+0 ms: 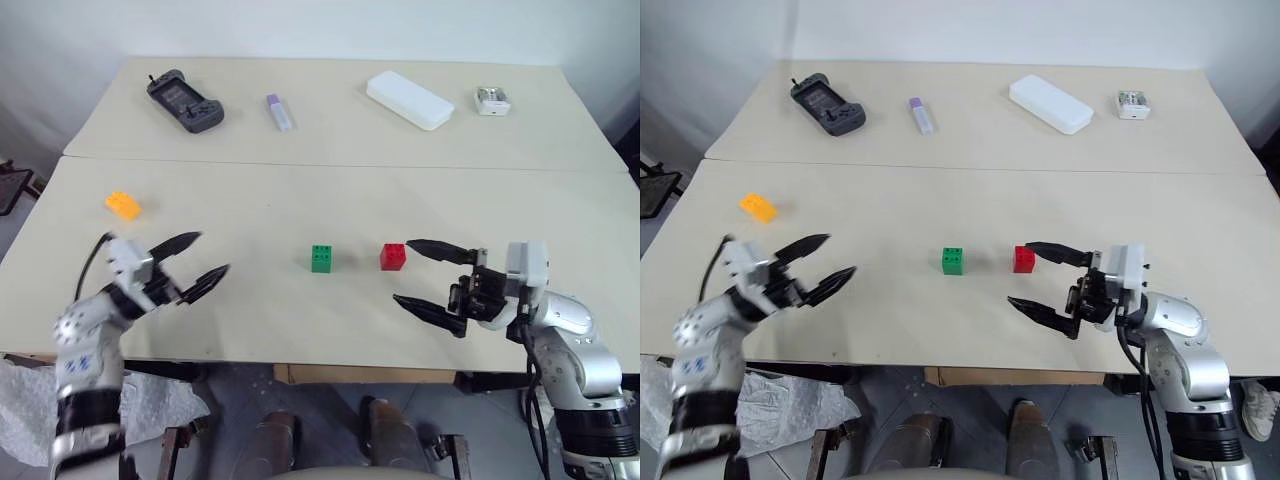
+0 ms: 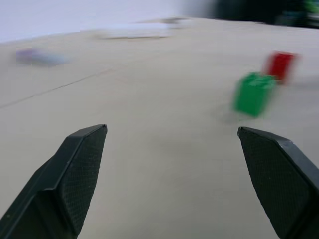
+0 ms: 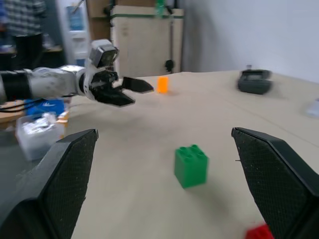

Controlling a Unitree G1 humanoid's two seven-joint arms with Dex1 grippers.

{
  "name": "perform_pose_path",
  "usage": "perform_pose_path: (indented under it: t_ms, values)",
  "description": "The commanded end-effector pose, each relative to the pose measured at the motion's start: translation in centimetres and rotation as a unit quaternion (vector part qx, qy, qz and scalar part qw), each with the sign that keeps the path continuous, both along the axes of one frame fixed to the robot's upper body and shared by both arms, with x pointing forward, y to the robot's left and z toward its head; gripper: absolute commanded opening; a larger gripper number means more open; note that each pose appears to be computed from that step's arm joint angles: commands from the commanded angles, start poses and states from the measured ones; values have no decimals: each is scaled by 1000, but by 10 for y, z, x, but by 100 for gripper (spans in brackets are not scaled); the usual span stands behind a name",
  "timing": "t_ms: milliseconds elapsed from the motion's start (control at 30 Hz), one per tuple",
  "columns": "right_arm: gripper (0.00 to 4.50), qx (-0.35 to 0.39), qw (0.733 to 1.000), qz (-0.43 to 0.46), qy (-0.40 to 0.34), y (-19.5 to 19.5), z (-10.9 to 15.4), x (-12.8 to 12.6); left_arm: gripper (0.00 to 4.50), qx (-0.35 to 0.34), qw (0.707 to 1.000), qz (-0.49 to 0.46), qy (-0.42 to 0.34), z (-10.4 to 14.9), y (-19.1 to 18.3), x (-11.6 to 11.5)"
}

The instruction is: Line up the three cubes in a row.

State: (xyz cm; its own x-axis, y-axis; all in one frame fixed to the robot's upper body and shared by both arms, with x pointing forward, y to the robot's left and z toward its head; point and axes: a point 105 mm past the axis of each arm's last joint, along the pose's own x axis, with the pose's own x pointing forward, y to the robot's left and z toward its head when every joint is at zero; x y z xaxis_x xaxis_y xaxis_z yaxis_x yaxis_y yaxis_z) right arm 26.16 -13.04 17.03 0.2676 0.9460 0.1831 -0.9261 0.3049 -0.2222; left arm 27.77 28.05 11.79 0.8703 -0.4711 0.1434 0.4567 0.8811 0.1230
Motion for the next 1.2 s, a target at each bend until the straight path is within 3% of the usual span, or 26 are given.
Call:
perform_pose_path:
  t_ms: [33, 167, 300, 533, 633, 767, 933, 1100, 1200]
  values:
    - [450, -7, 1000, 16, -24, 8, 2, 1, 446, -26, 985, 170, -24, 1, 52, -37]
    - [450, -19, 998, 41, -38, 16, 3, 0, 446, -74, 950, 304, 0, -24, 93, -91]
    - [450, -22, 998, 48, -46, 18, 6, -1, 446, -87, 940, 329, 2, -26, 100, -101]
    - [450, -19, 997, 59, -46, 24, 9, -3, 446, -85, 958, 273, 1, -6, 102, -41]
    - [450, -11, 997, 52, -51, 24, 13, -1, 446, -56, 960, 273, 16, 18, 107, 16]
    - [450, -9, 998, 45, -51, 23, 14, -1, 446, -70, 952, 296, 6, 43, 104, 56]
    - [450, -3, 998, 38, -45, 26, 10, -6, 446, -115, 928, 354, 4, 51, 86, 85]
    - [450, -3, 999, 36, -32, 25, 6, -9, 446, -125, 922, 366, 12, 49, 54, 99]
    - [450, -3, 999, 35, -29, 24, 6, -7, 446, -140, 900, 412, 28, 41, 48, 105]
